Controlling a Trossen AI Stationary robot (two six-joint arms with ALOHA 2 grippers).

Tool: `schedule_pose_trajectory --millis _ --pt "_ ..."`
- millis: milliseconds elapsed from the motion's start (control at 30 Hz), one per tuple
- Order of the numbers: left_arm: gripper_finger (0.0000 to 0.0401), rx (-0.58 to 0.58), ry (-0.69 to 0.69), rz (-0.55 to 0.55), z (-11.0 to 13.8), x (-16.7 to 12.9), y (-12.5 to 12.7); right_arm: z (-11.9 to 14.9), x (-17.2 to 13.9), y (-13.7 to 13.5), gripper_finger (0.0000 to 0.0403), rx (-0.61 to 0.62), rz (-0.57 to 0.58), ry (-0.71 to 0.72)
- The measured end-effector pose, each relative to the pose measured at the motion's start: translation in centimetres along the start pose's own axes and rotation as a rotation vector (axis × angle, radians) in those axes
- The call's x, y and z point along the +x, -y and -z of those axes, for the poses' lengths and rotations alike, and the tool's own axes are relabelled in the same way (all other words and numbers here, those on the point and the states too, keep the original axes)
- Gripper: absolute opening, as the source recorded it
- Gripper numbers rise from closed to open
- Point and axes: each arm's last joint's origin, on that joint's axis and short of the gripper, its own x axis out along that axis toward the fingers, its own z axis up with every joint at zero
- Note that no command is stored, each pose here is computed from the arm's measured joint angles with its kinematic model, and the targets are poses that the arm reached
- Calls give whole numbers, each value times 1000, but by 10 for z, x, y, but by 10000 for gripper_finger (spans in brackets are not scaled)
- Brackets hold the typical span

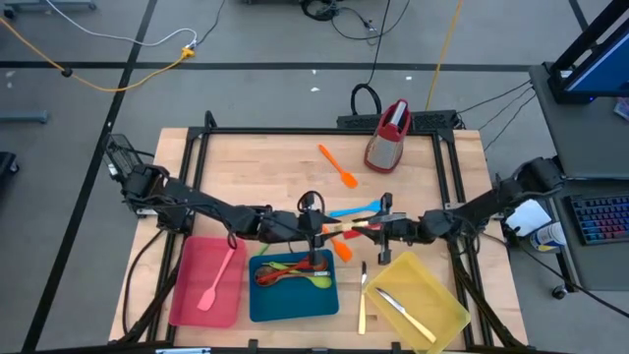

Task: Pick & Place Kitchen Items
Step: Put the yellow table knife into the yellow bin

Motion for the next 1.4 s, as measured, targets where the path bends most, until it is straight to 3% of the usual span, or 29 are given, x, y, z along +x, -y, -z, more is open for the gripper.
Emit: schedule_pose_trajectory --millis 200,467,733,1100,1233,1400 --pt "131 -16 -11 3 1 0 1 -10 -16 -5 49 70 -56 -80" --pt "131 -18 -12 -8 1 1 -3 2 -40 -19 49 496 -228 -410" --pt "131 -34 5 -36 0 4 -13 2 -60 -30 49 724 -359 -627" --pt "131 -76 14 -80 -1 9 -30 25 -101 -43 49 1001 -347 -1305" --pt "131 -74 12 -92 -1 11 -35 24 -110 -51 49 1036 -357 -1384" --pt "131 -66 5 -107 0 12 -40 37 -117 -59 49 1055 -242 -1513"
